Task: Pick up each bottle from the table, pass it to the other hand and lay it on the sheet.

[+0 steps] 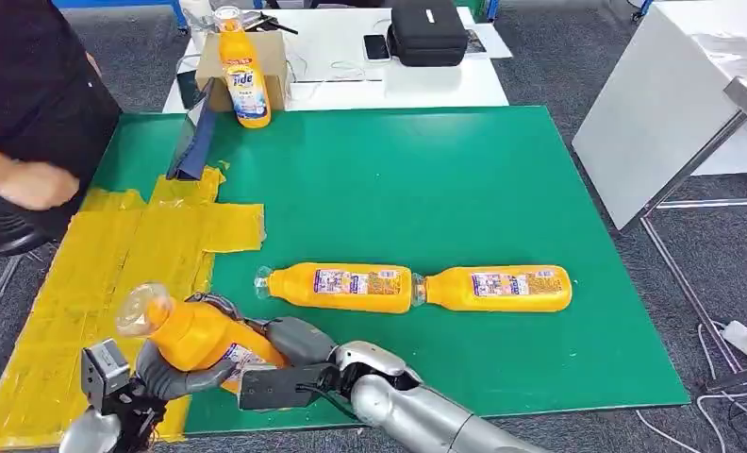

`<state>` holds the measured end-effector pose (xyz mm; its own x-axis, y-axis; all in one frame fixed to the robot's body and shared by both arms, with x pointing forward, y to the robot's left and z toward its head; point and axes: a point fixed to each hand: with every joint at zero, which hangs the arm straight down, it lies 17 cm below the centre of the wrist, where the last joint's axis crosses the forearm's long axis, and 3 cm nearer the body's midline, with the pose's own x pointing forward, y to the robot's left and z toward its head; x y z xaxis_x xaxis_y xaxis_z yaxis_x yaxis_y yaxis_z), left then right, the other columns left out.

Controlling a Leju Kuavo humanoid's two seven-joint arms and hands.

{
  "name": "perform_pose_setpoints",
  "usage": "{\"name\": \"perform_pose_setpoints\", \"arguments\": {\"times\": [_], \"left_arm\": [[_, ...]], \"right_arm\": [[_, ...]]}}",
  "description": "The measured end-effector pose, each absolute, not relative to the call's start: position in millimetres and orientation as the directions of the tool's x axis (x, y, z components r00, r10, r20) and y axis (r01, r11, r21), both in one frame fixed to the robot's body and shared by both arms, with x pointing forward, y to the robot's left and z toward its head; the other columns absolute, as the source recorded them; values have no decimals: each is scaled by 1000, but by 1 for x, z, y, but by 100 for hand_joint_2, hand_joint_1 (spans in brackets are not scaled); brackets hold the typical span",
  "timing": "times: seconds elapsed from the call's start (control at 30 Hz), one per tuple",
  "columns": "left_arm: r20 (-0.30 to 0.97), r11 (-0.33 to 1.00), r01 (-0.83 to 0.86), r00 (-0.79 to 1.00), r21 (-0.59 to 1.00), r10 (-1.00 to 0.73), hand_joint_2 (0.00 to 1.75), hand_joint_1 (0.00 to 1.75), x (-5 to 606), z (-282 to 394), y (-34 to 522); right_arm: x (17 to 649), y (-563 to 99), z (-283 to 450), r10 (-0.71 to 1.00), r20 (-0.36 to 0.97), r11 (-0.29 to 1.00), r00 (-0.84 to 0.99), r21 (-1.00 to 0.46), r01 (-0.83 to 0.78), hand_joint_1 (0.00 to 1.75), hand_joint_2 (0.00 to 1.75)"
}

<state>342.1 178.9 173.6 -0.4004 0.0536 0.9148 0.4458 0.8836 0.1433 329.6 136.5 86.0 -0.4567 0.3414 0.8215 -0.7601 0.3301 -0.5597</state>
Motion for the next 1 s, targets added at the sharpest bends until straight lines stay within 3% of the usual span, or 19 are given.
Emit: {"name": "perform_pose_setpoints", "arguments": {"times": [0.1,0.13,0.17,0.3,0.43,0.53,0.6,0.8,1.0], "left_arm": [[906,884,438,-420,161,43,175,175,344,179,177],[903,885,435,-428,166,42,175,175,345,181,176],[898,887,429,-438,172,38,175,175,345,183,176],[850,903,331,-522,274,-66,175,175,350,196,179],[713,873,34,-593,487,-375,175,175,357,211,213],[448,654,-327,-520,683,-727,175,175,356,227,258],[337,528,-452,-438,719,-833,175,175,350,233,281],[98,208,-547,-224,811,-970,175,175,355,220,303],[9,63,-449,-122,891,-993,175,175,383,176,286]], "right_arm": [[339,131,92,340,824,356,-453,-559,-749,175,175],[342,129,93,339,826,366,-450,-556,-746,119,175],[343,128,95,338,826,372,-451,-558,-742,0,175],[362,115,104,362,801,435,-476,-598,-674,0,175],[397,80,122,418,765,520,-490,-644,-561,0,175],[413,61,141,422,765,571,-487,-642,-512,0,175],[423,49,154,418,771,605,-481,-631,-486,0,175],[439,12,158,430,782,654,-451,-614,-442,0,175],[438,-34,136,462,785,669,-412,-614,-420,0,175]]}}
